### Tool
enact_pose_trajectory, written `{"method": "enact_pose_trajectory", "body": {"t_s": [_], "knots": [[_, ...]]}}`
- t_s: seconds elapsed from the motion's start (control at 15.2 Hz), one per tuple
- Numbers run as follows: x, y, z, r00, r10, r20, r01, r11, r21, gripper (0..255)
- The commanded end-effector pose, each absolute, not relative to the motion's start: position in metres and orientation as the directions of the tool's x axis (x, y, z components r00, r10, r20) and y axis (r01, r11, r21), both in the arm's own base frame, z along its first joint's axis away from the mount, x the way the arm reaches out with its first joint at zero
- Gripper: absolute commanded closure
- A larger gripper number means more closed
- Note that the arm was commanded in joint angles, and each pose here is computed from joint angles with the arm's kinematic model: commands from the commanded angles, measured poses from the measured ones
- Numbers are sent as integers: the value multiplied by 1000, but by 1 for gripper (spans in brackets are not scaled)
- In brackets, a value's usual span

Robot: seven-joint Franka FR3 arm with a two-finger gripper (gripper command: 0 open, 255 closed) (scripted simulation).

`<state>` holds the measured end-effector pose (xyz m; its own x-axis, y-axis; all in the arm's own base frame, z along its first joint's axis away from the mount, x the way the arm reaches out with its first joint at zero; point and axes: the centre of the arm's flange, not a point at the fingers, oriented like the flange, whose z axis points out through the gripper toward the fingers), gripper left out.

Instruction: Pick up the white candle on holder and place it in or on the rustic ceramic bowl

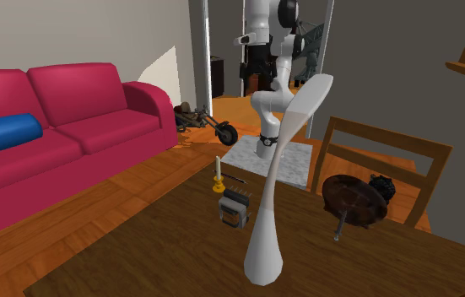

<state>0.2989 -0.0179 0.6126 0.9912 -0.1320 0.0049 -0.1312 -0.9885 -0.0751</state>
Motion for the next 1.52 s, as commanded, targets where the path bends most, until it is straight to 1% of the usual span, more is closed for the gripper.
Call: {"method": "enact_pose_trajectory", "body": {"t_s": [0.0,1.45], "knots": [[299,-18,613,991,-132,5,-131,-989,-75,0],[547,-80,442,990,-39,-134,-41,-999,-15,0]]}}
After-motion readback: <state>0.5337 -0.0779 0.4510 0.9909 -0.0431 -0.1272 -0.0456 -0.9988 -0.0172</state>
